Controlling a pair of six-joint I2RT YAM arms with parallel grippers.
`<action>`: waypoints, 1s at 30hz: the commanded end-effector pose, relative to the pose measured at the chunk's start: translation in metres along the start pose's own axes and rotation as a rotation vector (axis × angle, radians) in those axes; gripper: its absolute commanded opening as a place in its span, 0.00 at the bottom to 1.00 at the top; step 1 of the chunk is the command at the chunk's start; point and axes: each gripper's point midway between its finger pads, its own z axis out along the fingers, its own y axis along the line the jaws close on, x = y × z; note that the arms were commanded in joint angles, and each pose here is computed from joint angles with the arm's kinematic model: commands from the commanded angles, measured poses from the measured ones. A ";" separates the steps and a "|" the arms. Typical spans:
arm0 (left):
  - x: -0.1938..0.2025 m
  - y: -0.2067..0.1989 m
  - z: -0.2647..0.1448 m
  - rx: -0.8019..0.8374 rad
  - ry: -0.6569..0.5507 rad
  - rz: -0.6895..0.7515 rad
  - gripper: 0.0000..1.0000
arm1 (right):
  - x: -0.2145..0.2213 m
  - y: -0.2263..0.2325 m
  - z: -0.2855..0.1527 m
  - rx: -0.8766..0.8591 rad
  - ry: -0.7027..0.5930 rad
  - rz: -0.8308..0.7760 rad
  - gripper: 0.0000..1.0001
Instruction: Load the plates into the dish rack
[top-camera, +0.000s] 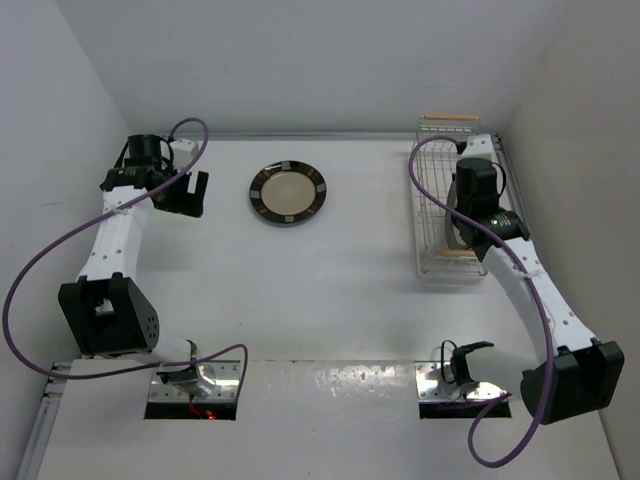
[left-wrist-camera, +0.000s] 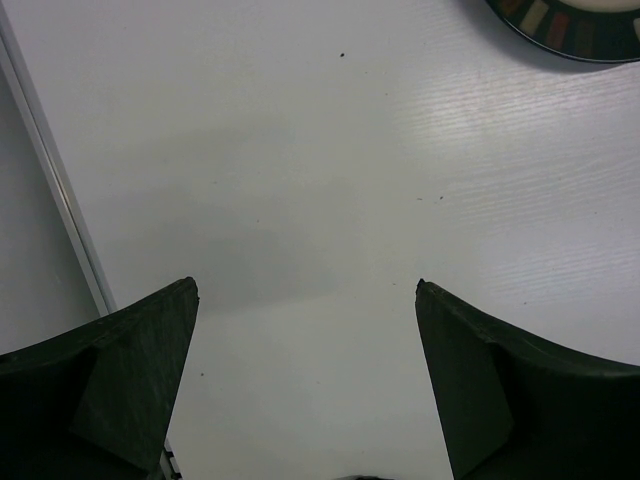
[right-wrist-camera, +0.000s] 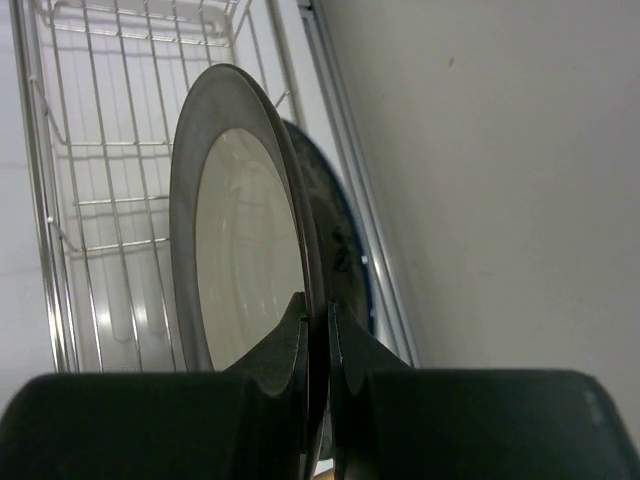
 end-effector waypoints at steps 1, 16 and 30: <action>-0.008 0.004 -0.011 -0.015 -0.049 -0.017 0.94 | -0.035 -0.004 0.000 0.010 -0.138 0.135 0.00; -0.010 0.005 -0.010 -0.015 -0.048 -0.017 0.94 | -0.004 0.022 0.014 -0.063 -0.072 0.003 0.19; -0.008 0.010 -0.011 -0.030 -0.045 -0.015 0.94 | -0.108 0.031 -0.015 -0.265 -0.228 0.127 0.79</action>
